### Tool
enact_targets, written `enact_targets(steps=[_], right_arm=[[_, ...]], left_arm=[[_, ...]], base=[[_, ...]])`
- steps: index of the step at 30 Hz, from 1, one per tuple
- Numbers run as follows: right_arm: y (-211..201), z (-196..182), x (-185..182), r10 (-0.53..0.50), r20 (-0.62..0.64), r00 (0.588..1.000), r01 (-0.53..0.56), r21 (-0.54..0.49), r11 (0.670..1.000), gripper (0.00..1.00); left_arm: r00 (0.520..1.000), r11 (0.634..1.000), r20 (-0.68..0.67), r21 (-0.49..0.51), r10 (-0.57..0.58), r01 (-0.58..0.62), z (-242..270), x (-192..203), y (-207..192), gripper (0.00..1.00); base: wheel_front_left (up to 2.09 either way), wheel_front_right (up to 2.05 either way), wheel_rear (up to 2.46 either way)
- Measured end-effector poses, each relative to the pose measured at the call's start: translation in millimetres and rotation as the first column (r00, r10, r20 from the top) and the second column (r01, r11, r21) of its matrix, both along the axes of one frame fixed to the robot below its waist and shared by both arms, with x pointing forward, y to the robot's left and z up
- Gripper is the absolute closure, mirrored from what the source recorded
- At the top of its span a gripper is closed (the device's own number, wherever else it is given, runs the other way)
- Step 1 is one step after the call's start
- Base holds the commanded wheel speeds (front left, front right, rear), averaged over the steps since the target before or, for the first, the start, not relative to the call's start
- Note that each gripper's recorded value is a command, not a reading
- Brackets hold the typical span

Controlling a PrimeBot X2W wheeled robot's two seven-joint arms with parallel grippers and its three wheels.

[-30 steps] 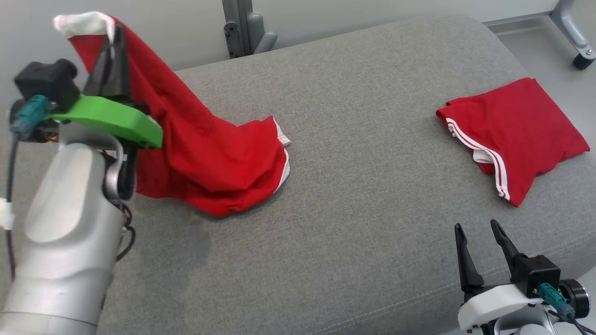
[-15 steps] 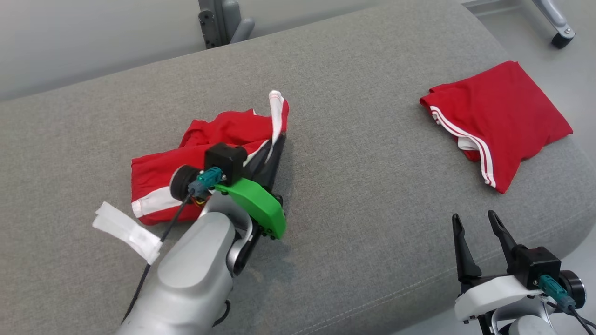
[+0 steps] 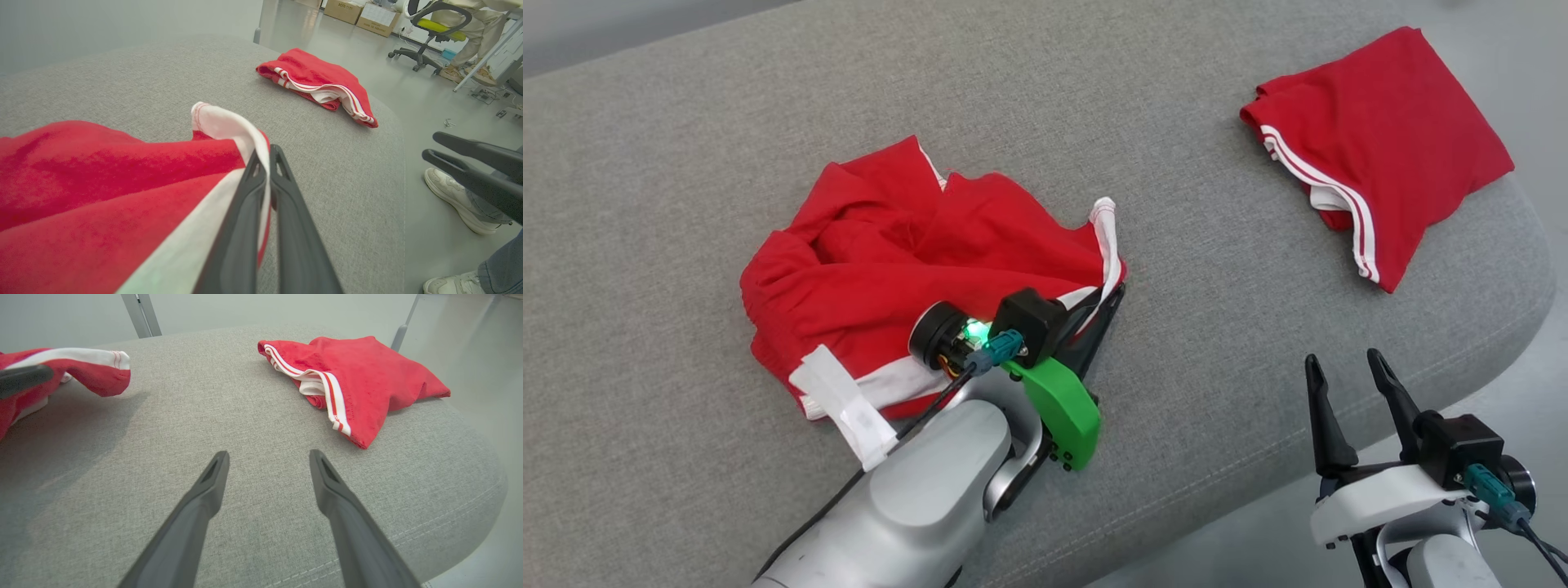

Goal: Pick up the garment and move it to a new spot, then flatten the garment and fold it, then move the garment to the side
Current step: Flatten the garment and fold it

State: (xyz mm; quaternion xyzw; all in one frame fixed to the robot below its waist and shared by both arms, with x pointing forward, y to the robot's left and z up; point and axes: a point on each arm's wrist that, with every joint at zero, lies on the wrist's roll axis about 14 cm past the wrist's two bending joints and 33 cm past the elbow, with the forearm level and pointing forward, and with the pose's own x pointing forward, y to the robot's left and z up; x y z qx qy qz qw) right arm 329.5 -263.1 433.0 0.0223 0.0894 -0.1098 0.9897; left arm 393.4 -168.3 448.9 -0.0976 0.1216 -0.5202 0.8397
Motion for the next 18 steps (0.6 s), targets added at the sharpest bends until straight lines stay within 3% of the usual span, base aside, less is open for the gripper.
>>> enact_targets(steps=[3,4,5,6,7,18], right_arm=[[-4,-4,-5,-0.017,-0.018,1.0,0.017,0.0,1.0,0.0],[-5,-5,-6,-0.02,-0.02,1.0,0.02,0.003,1.0,0.0],[-5,-5,-7,-0.023,-0.02,1.0,0.023,0.005,1.0,0.0],[-5,-5,-7,-0.023,-0.019,1.0,0.023,0.006,1.0,0.0],[-5,-5,-8,-0.023,-0.019,1.0,0.024,0.007,1.0,0.0],[4,5,-3,0.017,0.02,1.0,-0.017,-0.003,1.0,0.0]], left_arm=[[0.999,0.999,-0.016,0.016,-0.038,0.038,-10,-9,-5,1.0],[0.999,0.998,-0.017,0.022,-0.05,0.051,-11,-13,-7,0.89],[0.998,0.997,-0.02,0.028,-0.066,0.067,-13,-18,-7,0.6],[0.996,0.996,-0.022,0.033,-0.084,0.085,-15,-24,-8,0.08],[0.995,0.994,-0.021,0.039,-0.1,0.1,-16,-30,-9,0.0],[0.982,0.984,-0.07,-0.022,-0.178,0.177,6,-81,-7,0.0]], base=[[0.0,0.0,0.0],[0.0,0.0,0.0],[0.0,0.0,0.0],[0.0,0.0,0.0],[0.0,0.0,0.0],[0.0,0.0,0.0]])
